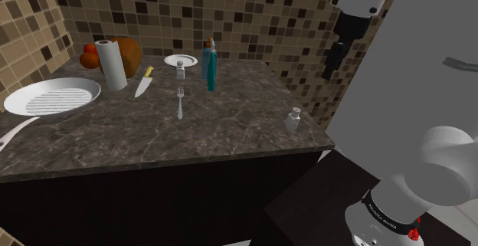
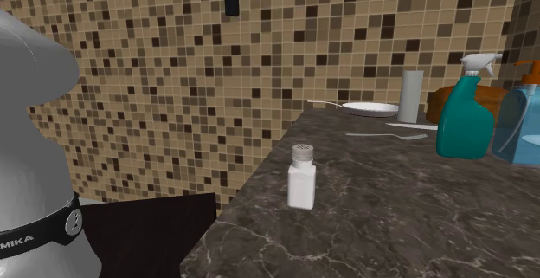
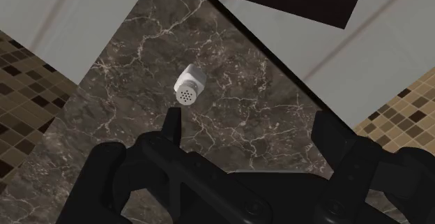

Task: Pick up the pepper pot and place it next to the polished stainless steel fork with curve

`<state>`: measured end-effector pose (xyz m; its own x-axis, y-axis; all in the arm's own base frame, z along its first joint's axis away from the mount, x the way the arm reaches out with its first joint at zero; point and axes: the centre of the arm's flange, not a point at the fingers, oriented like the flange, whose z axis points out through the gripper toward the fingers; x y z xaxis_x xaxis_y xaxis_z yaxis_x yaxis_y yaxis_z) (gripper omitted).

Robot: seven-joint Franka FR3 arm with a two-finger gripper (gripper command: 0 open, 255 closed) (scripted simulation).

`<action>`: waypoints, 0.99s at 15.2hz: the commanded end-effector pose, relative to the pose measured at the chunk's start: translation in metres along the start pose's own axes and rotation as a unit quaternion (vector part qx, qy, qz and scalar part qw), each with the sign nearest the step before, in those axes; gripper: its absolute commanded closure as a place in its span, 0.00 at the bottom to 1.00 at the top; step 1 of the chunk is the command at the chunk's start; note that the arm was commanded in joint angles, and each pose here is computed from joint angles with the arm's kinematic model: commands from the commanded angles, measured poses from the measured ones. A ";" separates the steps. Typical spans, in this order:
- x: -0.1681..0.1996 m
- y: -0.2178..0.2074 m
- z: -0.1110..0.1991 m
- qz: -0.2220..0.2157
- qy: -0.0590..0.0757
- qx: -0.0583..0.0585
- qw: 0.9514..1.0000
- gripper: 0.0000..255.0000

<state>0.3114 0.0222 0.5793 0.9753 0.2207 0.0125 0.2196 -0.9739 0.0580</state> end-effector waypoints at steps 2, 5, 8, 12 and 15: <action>0.005 0.005 0.012 -0.003 -0.001 0.001 1.000 0.00; 0.018 0.018 0.047 -0.013 -0.004 0.005 1.000 0.00; 0.032 0.031 0.083 -0.023 -0.006 0.008 1.000 0.00; 0.050 0.047 0.130 -0.035 -0.010 0.013 0.999 0.00; 0.064 0.059 0.166 -0.045 -0.013 0.016 0.999 0.00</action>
<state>0.3847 -0.0264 0.4281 0.9539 0.2998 -0.0168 0.3001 -0.9535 0.0268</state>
